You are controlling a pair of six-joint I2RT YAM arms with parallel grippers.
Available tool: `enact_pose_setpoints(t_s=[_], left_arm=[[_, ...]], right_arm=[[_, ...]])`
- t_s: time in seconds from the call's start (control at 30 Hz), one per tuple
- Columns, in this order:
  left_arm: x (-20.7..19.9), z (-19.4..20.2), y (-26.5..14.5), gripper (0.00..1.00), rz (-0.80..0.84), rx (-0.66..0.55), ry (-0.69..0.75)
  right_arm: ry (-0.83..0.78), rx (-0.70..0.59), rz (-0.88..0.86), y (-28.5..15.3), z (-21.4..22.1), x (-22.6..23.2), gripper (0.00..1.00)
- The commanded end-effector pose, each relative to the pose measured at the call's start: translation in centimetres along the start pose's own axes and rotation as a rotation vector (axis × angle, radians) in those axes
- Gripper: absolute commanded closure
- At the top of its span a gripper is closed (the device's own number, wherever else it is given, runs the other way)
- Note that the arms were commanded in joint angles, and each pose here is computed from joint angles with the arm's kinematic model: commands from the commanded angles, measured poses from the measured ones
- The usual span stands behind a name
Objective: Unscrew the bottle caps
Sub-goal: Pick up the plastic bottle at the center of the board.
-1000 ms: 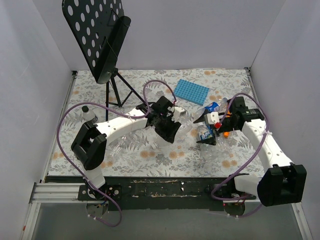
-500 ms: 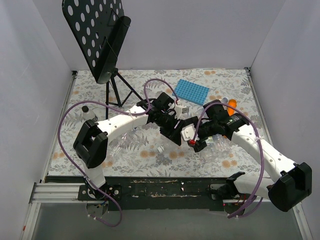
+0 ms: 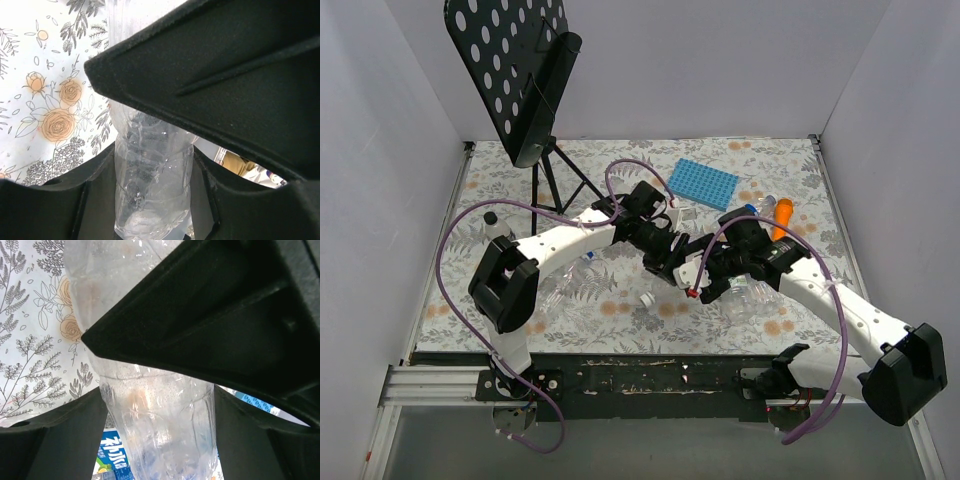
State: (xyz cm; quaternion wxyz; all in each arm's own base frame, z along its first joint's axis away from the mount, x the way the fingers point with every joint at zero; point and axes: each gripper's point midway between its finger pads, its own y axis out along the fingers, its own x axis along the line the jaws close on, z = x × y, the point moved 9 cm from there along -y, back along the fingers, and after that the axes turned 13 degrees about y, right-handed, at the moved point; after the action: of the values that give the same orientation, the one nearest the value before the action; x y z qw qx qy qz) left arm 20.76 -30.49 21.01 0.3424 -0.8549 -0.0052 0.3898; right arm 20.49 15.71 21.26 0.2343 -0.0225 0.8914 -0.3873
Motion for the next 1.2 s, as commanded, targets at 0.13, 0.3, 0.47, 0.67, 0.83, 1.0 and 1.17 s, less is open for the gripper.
enact_pose_setpoints(t_s=[0.13,0.3,0.47,0.67,0.83,1.0,1.17], left_arm=[[-3.9,-2.4,-2.2,0.85,0.232,-0.138,0.168],[-4.0,-2.0,-2.4,0.84,0.253,-0.137,0.166],[-3.9,-1.8,-2.5,0.80,0.223,-0.142,0.163],[-3.7,-1.6,-2.5,0.66,0.174,-0.147,0.156],[-3.7,-1.3,-2.8,0.43,0.118,-0.162,0.156],[-3.9,-1.4,-3.6,0.22,0.037,-0.198,0.164],[-3.5,-0.9,-3.9,0.14,-0.052,-0.202,0.154]], right_arm=[[0.034,-0.035,-0.093,0.6,-0.2,1.6,0.25],[0.019,-0.100,-0.140,0.4,-1.1,1.8,0.40],[0.021,-0.117,-0.152,0.0,-1.5,1.7,0.60],[0.029,-0.136,-0.158,-0.2,-1.6,2.2,0.86],[0.049,-0.145,-0.158,-0.4,-1.4,2.4,0.89],[0.075,-0.175,-0.161,-0.7,-1.4,2.7,0.91],[0.102,-0.192,-0.147,-0.9,-1.1,2.6,0.92]])
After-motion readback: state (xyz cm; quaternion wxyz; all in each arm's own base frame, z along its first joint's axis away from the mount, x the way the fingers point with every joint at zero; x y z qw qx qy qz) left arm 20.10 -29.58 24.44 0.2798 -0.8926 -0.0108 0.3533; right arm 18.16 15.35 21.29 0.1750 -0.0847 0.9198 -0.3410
